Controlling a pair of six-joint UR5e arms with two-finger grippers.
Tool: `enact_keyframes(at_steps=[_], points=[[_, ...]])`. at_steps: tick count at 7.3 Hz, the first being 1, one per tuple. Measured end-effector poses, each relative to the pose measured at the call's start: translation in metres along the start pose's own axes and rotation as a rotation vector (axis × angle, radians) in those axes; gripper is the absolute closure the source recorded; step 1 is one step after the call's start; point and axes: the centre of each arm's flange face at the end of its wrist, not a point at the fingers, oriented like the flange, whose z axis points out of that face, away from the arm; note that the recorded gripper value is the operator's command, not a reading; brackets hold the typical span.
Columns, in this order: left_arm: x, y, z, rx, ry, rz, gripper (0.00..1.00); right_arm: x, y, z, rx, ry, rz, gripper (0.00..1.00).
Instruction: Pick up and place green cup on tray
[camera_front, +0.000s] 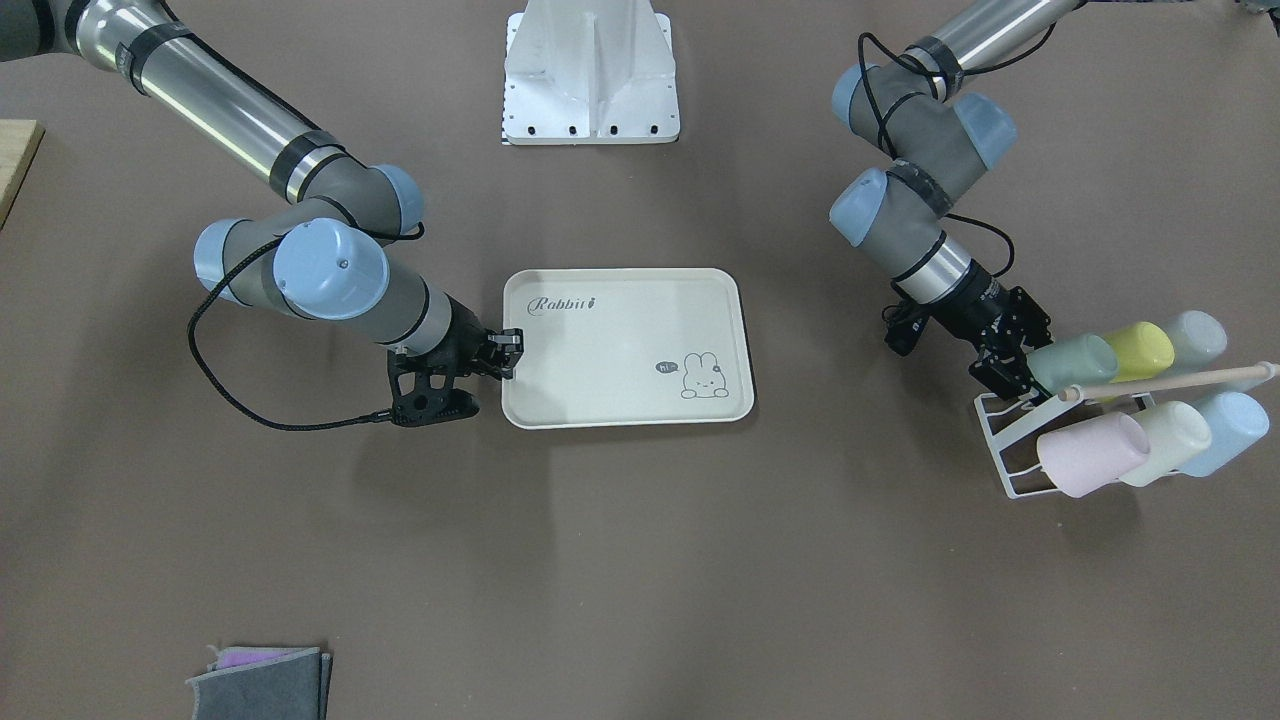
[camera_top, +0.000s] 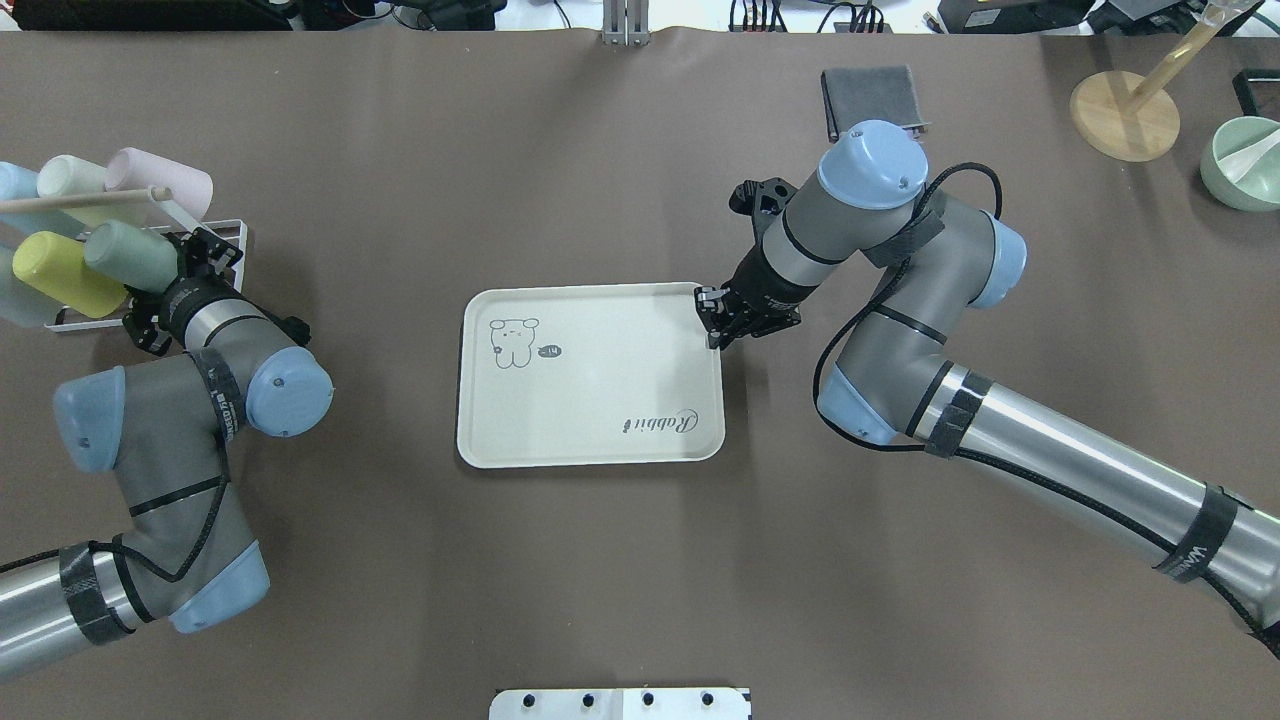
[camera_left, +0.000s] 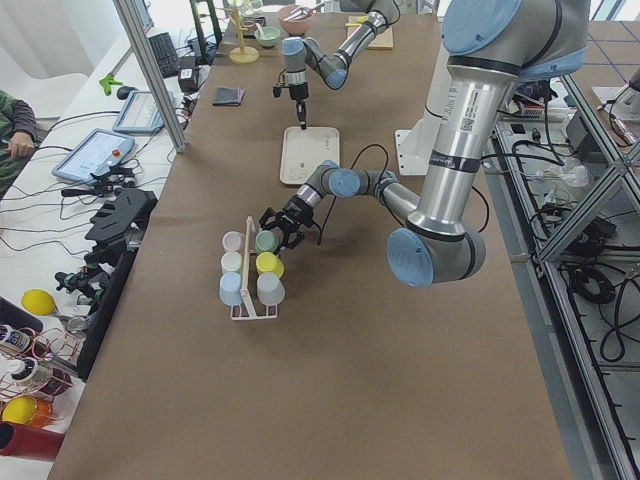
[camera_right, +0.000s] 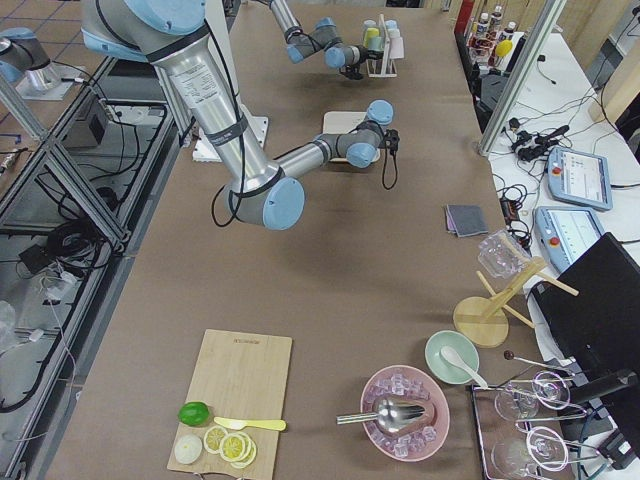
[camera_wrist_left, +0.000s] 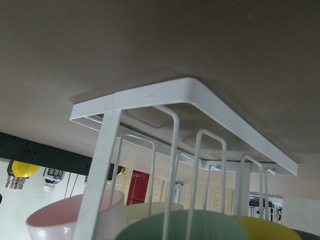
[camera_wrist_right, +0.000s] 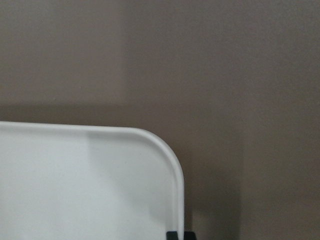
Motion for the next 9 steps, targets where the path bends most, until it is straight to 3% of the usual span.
enact_keyframes(at_steps=[2,4,6,7,9], points=[[-0.001,0.002,-0.001,-0.008,-0.01,-0.002,0.51,0.029,-0.016,-0.019,0.04,0.02,0.032,0.0],[-0.002,0.008,-0.001,-0.021,-0.026,-0.006,0.52,0.103,-0.053,-0.079,0.118,0.058,0.108,0.0],[-0.001,0.016,-0.002,-0.027,-0.027,-0.007,0.52,0.181,-0.069,-0.158,0.145,0.169,0.1,0.0],[0.003,0.022,-0.004,-0.032,-0.022,0.0,0.52,0.227,-0.064,-0.198,0.137,0.233,0.077,0.0],[0.011,0.046,-0.015,-0.045,-0.011,0.015,0.52,0.326,-0.01,-0.265,0.114,0.308,0.071,0.0]])
